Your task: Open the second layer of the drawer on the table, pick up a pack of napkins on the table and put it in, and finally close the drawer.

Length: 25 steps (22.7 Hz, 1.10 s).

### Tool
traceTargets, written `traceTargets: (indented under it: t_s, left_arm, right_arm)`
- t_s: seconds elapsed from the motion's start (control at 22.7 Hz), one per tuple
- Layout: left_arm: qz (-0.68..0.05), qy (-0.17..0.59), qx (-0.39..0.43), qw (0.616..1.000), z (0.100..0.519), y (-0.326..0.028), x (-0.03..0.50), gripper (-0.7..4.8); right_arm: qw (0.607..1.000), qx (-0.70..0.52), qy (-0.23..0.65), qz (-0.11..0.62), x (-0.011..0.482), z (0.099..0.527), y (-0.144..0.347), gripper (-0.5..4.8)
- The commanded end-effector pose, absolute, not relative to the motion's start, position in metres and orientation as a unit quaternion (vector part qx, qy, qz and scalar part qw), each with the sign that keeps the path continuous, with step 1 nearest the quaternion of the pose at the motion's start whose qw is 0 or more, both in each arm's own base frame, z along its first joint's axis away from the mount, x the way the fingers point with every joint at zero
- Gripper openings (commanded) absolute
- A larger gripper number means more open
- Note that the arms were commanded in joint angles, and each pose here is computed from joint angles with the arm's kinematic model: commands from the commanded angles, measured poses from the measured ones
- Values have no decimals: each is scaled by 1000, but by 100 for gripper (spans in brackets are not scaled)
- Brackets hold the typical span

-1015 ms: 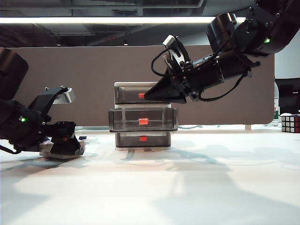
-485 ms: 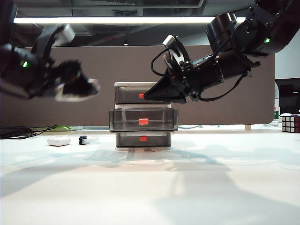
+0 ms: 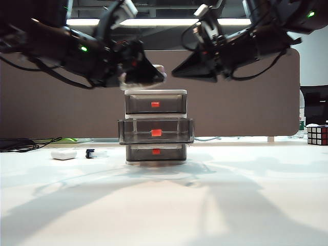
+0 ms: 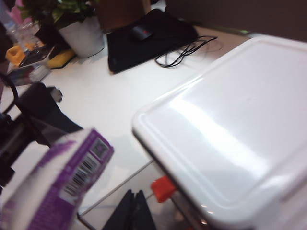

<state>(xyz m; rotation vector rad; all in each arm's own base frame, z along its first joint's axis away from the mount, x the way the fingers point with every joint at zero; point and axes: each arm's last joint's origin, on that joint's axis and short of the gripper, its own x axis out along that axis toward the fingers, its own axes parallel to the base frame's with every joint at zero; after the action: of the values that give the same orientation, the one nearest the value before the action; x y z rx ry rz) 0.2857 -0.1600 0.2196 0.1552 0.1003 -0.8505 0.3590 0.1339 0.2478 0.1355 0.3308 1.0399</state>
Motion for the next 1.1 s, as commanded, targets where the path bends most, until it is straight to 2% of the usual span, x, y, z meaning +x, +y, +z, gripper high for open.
traceTargets:
  t_s: [0.04, 0.49, 0.71, 1.1]
  left_arm:
    - [-417, 63, 80, 903, 215, -171, 294, 336]
    - [-416, 116, 86, 898, 197, -186, 313, 336]
    - [-400, 167, 97, 896, 186, -184, 311, 336]
    - [-412, 161, 113, 890, 186, -193, 306, 336]
  right_arm:
    - [858, 64, 149, 487, 357, 260, 122, -4]
    - [859, 68, 151, 485, 357, 266, 104, -5]
    - [858, 62, 149, 487, 357, 266, 104, -5]
    - [858, 62, 149, 488, 357, 266, 104, -5]
